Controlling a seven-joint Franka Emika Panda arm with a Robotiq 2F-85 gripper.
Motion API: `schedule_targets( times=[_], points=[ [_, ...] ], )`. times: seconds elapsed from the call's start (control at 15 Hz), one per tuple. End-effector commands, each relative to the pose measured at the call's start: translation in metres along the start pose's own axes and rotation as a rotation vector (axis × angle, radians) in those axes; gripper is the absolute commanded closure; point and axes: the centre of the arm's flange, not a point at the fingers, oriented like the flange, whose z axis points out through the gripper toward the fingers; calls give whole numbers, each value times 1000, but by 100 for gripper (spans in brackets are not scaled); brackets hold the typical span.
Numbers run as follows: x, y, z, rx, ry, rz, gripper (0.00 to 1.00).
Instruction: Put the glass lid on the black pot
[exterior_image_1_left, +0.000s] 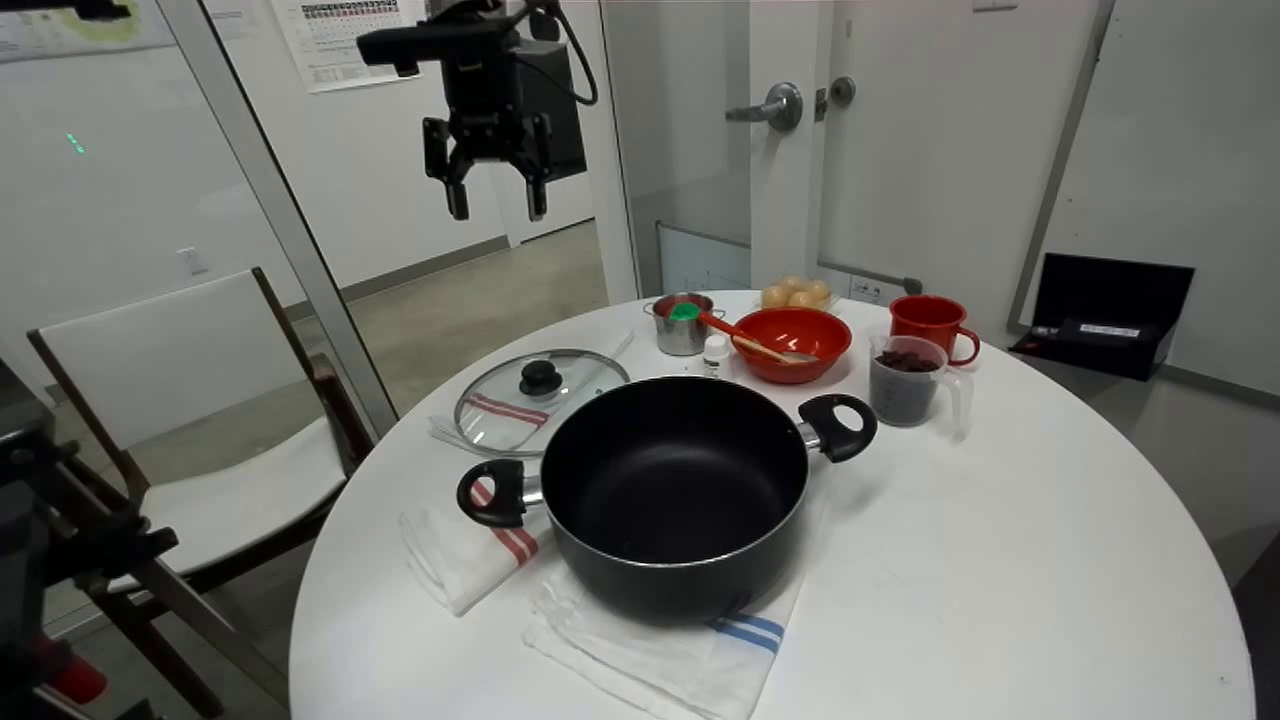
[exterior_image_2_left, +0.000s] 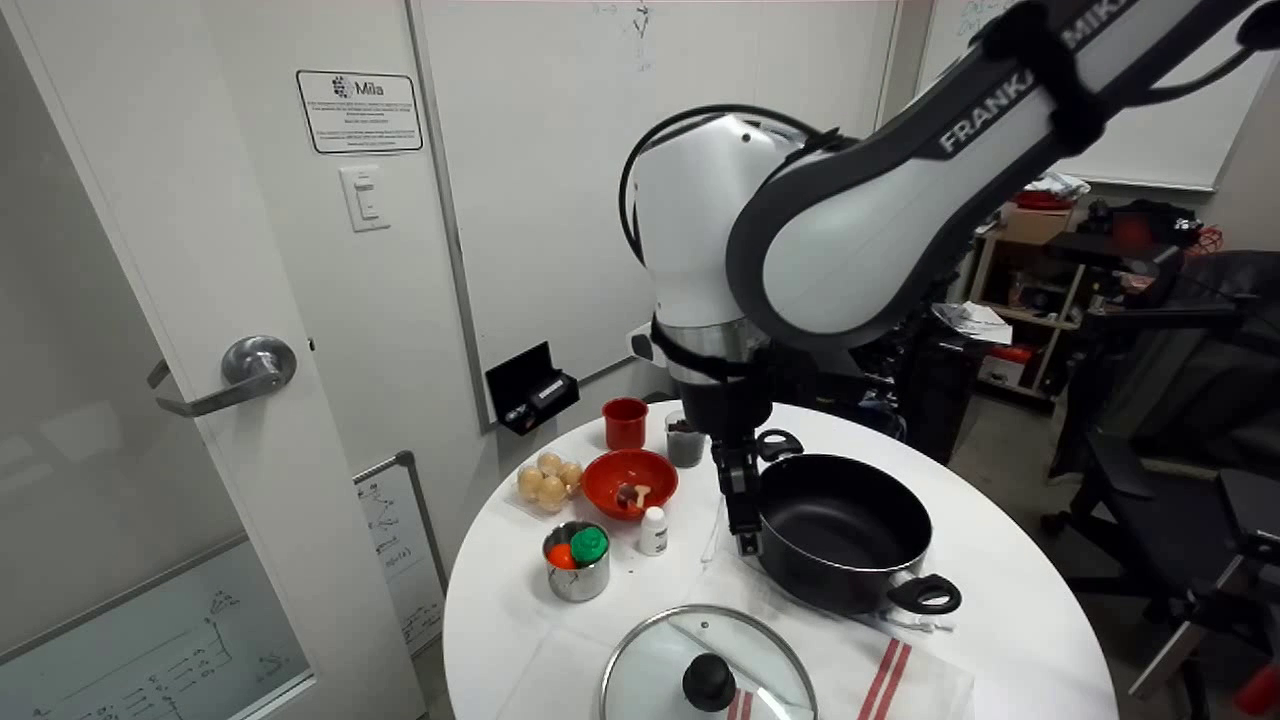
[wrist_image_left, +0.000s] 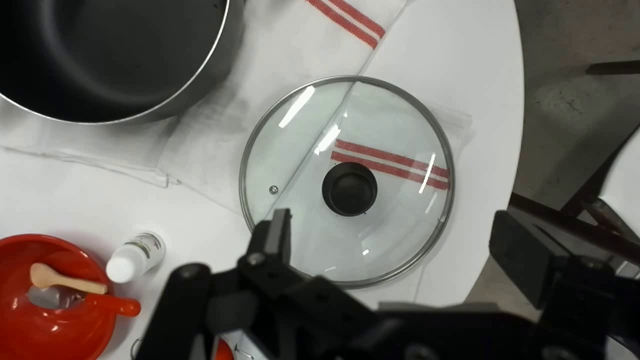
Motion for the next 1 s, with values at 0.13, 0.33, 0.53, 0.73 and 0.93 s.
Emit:
schedule_targets(
  times=[0.13, 0.33, 0.53, 0.73, 0.93],
  points=[
    [60, 19, 54, -32, -20, -15, 0],
    [71, 22, 92, -5, -37, -16, 0],
    [77, 22, 131, 5, -62, -20, 0],
    [79, 17, 167, 10, -89, -32, 0],
    [82, 12, 190, 16, -104, -47, 0]
  ],
)
